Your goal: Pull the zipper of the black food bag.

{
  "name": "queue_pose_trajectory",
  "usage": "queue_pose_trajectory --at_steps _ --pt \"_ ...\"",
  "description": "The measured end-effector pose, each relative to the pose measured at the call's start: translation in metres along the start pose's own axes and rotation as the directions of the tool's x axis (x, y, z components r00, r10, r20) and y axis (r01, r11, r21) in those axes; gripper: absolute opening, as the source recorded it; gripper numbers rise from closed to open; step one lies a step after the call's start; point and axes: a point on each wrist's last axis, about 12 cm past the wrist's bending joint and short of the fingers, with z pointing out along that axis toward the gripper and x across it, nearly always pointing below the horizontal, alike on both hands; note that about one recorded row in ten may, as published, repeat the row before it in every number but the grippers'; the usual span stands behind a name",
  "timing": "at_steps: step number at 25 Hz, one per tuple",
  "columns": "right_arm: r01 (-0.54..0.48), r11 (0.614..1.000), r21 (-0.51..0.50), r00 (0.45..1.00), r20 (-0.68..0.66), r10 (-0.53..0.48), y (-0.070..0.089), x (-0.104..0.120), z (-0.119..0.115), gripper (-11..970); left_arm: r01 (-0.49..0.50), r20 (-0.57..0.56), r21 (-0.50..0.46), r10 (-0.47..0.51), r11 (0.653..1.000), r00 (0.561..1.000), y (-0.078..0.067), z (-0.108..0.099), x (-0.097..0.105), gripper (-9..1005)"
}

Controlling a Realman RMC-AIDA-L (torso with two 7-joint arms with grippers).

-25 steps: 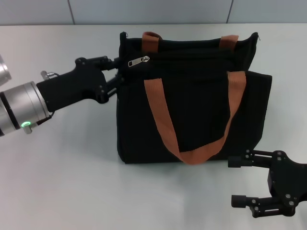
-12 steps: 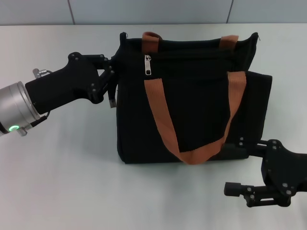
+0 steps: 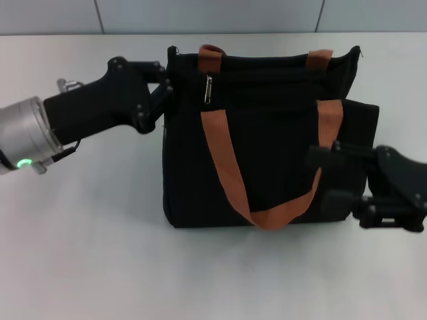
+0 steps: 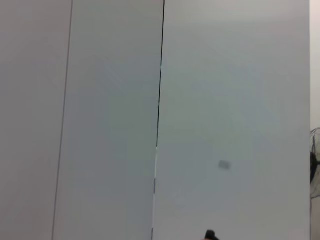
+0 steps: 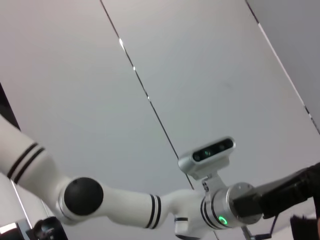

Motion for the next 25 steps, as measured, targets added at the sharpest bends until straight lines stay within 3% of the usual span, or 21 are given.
queue_pose_trajectory --at_steps 11,19,21,25 --pt "-0.003 0.998 0.055 0.999 0.041 0.001 -0.021 -0.026 0.011 812 0.018 -0.014 0.058 -0.018 0.998 1.0 0.018 0.043 -0.023 18" --pt "0.016 0.994 0.111 0.999 0.037 -0.02 -0.035 -0.04 0.016 810 0.028 -0.02 0.033 -0.028 0.999 0.999 0.018 0.038 -0.019 18" --pt "-0.011 0.99 0.138 0.999 0.034 0.006 -0.039 -0.046 0.016 810 0.032 -0.022 0.025 -0.032 0.999 0.999 0.017 0.034 -0.017 18" --pt "-0.217 0.965 0.145 0.976 0.003 0.219 -0.05 -0.07 0.02 809 0.041 -0.02 0.021 -0.041 0.999 0.999 0.014 0.028 -0.014 18"
